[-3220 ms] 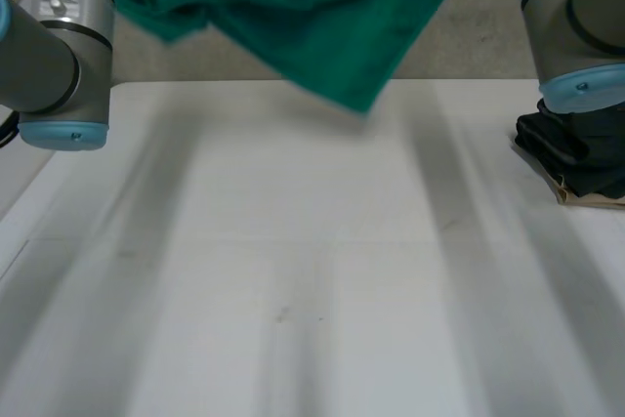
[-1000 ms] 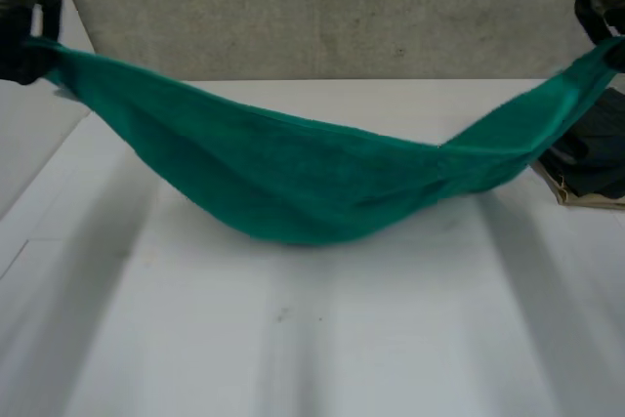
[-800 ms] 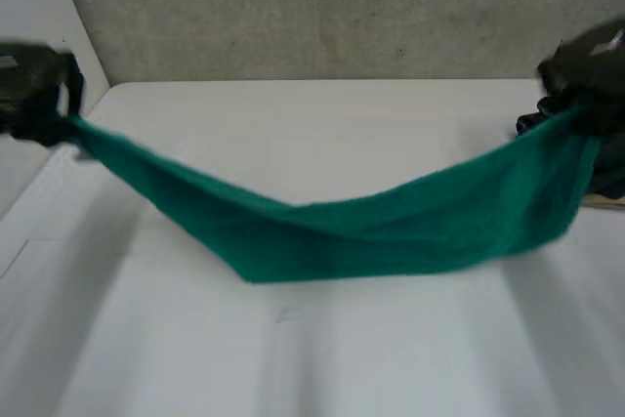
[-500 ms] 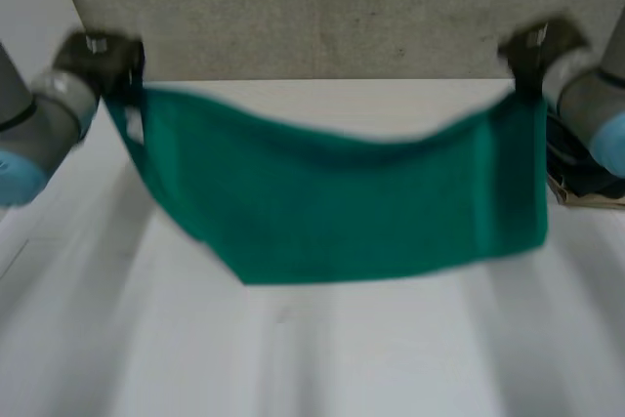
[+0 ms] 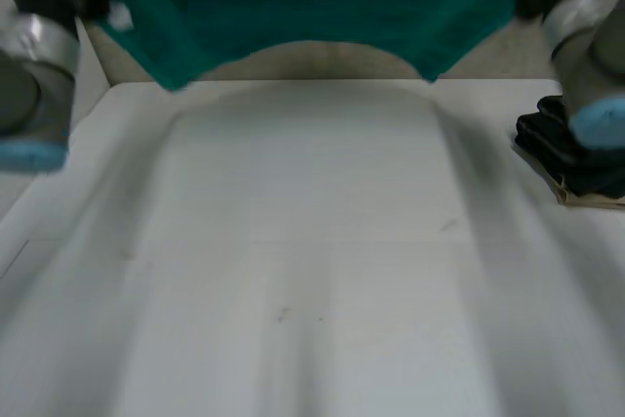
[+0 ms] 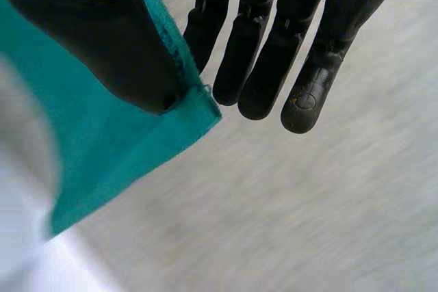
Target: Fold the laundry.
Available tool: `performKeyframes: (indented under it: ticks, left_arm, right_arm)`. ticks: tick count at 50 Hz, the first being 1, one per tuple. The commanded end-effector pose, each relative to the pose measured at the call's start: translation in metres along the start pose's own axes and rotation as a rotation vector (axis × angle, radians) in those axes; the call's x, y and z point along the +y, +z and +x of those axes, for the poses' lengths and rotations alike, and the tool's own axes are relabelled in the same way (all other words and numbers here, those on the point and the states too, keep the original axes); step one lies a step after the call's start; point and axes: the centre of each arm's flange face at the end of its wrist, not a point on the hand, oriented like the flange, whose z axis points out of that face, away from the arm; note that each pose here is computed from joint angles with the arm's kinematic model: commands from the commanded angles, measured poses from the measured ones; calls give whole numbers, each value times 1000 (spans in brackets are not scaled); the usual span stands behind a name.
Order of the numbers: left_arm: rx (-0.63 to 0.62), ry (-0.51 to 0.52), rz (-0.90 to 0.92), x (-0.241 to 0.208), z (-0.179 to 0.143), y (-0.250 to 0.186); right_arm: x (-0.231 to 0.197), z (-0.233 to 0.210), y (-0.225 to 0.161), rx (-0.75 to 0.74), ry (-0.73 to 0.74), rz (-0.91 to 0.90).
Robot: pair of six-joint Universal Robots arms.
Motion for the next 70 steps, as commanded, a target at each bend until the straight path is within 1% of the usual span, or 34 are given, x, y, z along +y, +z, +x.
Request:
performKeyframes:
  ticks: [1, 4, 9, 10, 13, 14, 17, 18, 21, 22, 25, 26, 29, 30, 33, 34, 37, 38, 41, 42, 44, 45, 48, 49, 53, 57, 61, 65, 68, 70]
  left_arm:
    - [168, 0, -356, 112, 42, -81]
    - [209, 58, -430, 130, 49, -102]
    - [268, 154, -525, 139, 51, -131]
    - [279, 186, -539, 130, 47, -137]
    - [280, 223, -563, 107, 35, -146]
    - [280, 238, -605, 96, 25, -157]
    - [306, 250, -683, 77, 17, -179]
    - [336, 262, -736, 61, 14, -195]
    - [407, 297, -846, 40, 11, -225]
    - [477, 325, -936, 29, 11, -248]
    - [593, 360, -1054, 18, 10, -276]
    - [643, 377, -1078, 14, 10, -283]
    - [653, 405, -1017, 12, 10, -274]
    - [618, 421, -953, 12, 9, -260]
    - [528, 413, -867, 18, 4, -233]
    - [481, 372, -841, 29, 4, -218]
    - [424, 297, -809, 45, 7, -197]
    - [405, 261, -777, 51, 11, -185]
    - [404, 222, -730, 56, 23, -170]
    - [408, 213, -713, 63, 28, -162]
    - [411, 212, -696, 71, 35, -154]
    - [404, 214, -691, 76, 36, -149]
    - [348, 238, -704, 101, 37, -135]
    - [303, 259, -716, 114, 35, -127]
    - [219, 307, -723, 140, 39, -111]
    - [197, 322, -712, 159, 44, -102]
    - [194, 322, -696, 170, 48, -95]
    - [190, 319, -662, 170, 52, -91]
    - [187, 318, -628, 167, 57, -89]
    - [204, 318, -591, 160, 69, -91]
  right_arm:
    - [124, -80, -56, -298, -53, -341]
    - [149, -93, -72, -352, -82, -413]
    - [150, -92, -88, -394, -83, -462]
    - [141, -89, -96, -420, -82, -471]
    - [117, -79, -108, -460, -82, -479]
    - [99, -70, -118, -488, -85, -484]
    - [79, -55, -136, -529, -95, -522]
    - [77, -43, -152, -553, -104, -592]
    - [79, -27, -183, -638, -137, -749]
    - [79, -21, -205, -726, -173, -835]
    - [77, -11, -229, -822, -240, -896]
    - [78, -9, -232, -828, -288, -881]
    - [81, -7, -223, -754, -303, -836]
    - [84, -5, -212, -684, -285, -809]
    - [93, -6, -194, -605, -237, -773]
    - [100, -9, -185, -585, -213, -768]
    - [102, -20, -173, -580, -188, -737]
    - [99, -34, -168, -596, -183, -706]
    - [97, -49, -158, -594, -191, -666]
    - [102, -55, -149, -565, -201, -647]
    - [107, -57, -138, -517, -209, -623]
    - [113, -58, -126, -467, -226, -597]
    - [122, -61, -110, -401, -252, -564]
    - [126, -66, -100, -372, -265, -538]
    - [137, -81, -79, -330, -279, -493]
    - [153, -89, -64, -298, -287, -475]
    - [168, -94, -49, -249, -298, -455]
    - [180, -98, -42, -216, -308, -456]
    - [180, -96, -37, -169, -309, -462]
    - [175, -96, -37, -149, -322, -470]
